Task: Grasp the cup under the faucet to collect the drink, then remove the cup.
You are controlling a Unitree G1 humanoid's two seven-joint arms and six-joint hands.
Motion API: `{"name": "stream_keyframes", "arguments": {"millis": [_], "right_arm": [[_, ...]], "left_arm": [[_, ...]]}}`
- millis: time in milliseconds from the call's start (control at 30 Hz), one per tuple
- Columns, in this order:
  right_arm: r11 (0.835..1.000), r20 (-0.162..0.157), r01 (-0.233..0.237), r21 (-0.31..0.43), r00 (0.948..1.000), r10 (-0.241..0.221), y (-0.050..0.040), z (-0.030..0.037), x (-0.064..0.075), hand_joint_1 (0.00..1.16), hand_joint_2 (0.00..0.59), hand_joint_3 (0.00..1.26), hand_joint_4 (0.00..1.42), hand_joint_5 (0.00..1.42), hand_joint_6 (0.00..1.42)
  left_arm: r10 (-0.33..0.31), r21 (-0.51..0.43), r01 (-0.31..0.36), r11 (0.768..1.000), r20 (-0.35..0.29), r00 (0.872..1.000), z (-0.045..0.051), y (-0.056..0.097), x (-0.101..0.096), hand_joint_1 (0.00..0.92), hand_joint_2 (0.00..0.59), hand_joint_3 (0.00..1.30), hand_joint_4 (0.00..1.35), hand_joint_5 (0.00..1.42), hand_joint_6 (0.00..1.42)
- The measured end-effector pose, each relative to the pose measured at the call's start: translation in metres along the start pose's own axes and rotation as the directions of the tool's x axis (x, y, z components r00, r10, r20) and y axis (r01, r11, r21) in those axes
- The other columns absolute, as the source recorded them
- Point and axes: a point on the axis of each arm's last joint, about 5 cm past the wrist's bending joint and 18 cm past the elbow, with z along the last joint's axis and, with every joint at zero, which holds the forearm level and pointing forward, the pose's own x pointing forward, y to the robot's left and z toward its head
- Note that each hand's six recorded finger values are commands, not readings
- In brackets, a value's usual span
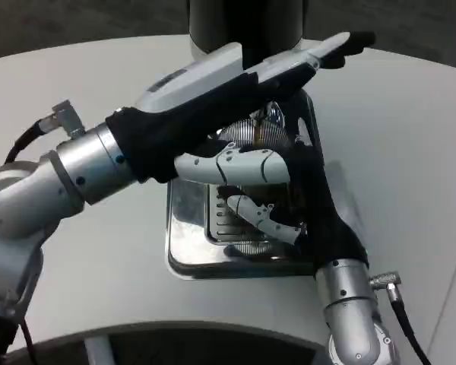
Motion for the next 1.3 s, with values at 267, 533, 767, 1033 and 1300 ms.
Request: {"name": "stream_keyframes", "arguments": {"millis": [267,533,767,1033,1300], "right_arm": [[1.0,0.01,-0.004,0.001,0.9999,0.004,-0.0003,0.0,0.0,0.73,0.177,0.0,0.05,0.05,0.17],[1.0,0.015,-0.015,0.007,0.9998,0.015,0.0016,-0.0002,0.001,0.74,0.175,0.0,0.05,0.05,0.18],[0.999,0.012,-0.026,0.029,0.9996,0.025,0.0048,-0.0018,0.004,0.75,0.177,0.0,0.06,0.07,0.19],[1.0,0.022,-0.024,0.02,0.9995,0.024,0.0068,-0.0023,0.013,0.79,0.18,0.06,0.14,0.14,0.26],[1.0,0.036,-0.02,0.012,0.9992,0.02,0.0119,-0.0032,0.019,0.9,0.186,0.24,0.39,0.38,0.54]], "left_arm": [[0.139,0.006,-0.139,0.99,-0.03,0.99,-0.0026,-0.003,-0.019,0.0,0.181,0.0,0.0,0.03,0.0],[0.309,0.029,-0.308,0.951,-0.1,0.946,0.001,-0.005,-0.054,0.0,0.183,0.0,0.0,0.04,0.0],[0.351,0.022,-0.361,0.932,-0.294,0.889,0.013,-0.027,-0.105,0.0,0.191,0.0,0.0,0.04,0.01],[0.267,-0.023,-0.32,0.947,-0.495,0.826,0.03,-0.052,-0.141,0.0,0.194,0.0,0.0,0.04,0.01],[0.221,-0.063,-0.304,0.95,-0.552,0.804,0.0374,-0.063,-0.15,0.0,0.199,0.0,0.0,0.04,0.0]]}}
